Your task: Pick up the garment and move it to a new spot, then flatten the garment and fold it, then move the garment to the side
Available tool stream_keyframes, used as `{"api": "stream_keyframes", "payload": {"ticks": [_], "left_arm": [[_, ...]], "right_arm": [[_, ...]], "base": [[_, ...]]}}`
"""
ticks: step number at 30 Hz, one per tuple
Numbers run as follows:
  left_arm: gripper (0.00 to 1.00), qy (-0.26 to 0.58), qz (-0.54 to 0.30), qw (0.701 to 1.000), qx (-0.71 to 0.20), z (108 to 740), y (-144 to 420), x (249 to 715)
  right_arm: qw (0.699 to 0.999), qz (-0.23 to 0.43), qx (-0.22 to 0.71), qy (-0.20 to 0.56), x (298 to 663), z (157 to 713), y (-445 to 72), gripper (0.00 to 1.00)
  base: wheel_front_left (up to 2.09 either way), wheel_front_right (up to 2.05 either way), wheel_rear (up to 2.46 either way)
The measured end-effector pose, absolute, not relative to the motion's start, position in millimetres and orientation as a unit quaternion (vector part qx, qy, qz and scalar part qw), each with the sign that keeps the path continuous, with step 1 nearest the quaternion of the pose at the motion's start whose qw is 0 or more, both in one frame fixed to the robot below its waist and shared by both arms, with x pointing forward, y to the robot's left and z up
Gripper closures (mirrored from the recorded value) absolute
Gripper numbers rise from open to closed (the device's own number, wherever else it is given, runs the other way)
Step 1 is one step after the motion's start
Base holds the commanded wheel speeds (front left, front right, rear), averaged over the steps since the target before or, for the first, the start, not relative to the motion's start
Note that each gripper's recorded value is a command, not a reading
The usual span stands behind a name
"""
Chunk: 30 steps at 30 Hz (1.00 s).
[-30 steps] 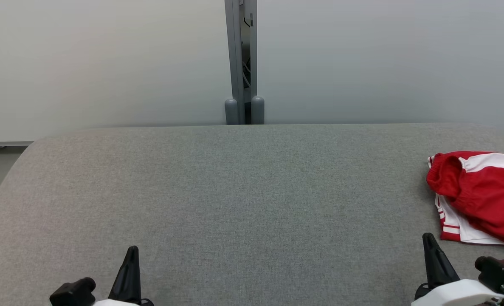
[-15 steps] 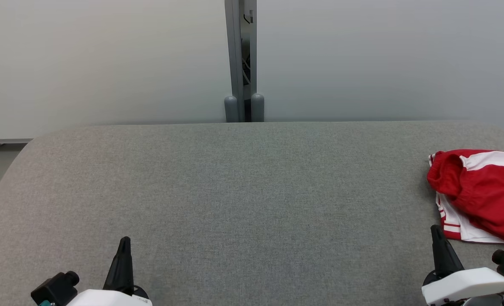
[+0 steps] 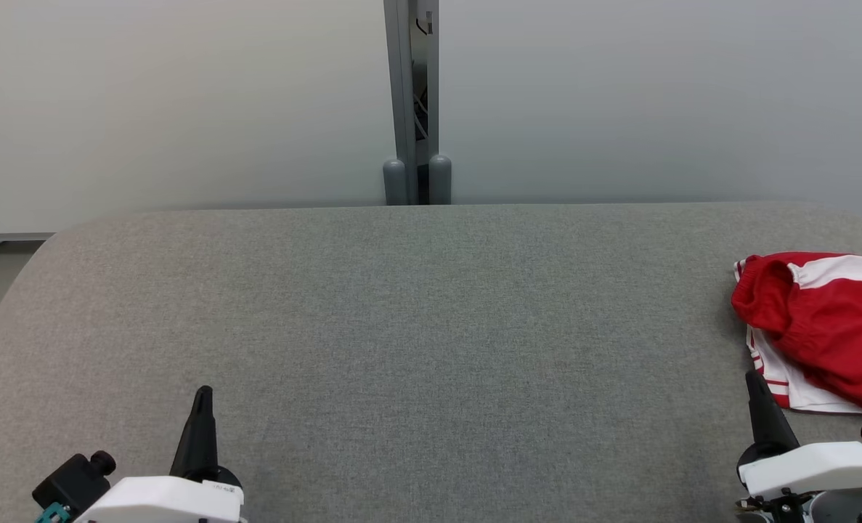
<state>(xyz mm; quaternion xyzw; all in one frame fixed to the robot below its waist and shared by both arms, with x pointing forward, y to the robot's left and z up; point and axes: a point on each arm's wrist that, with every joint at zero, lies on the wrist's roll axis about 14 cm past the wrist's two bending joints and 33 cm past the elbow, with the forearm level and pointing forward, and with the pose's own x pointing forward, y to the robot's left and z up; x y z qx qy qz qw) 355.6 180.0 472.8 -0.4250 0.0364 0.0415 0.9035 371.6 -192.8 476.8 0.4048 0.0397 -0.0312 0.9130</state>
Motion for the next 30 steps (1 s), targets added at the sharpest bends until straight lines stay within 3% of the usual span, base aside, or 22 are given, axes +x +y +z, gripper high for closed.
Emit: {"api": "stream_keyframes", "payload": {"ticks": [30], "left_arm": [[1.0,0.024,0.04,0.831,-0.554,483.1,185.6,369.7]], "right_arm": [[0.838,-0.028,0.544,0.036,385.2,487.1,-198.9,1.0]], "base": [[0.0,0.0,0.0]]}}
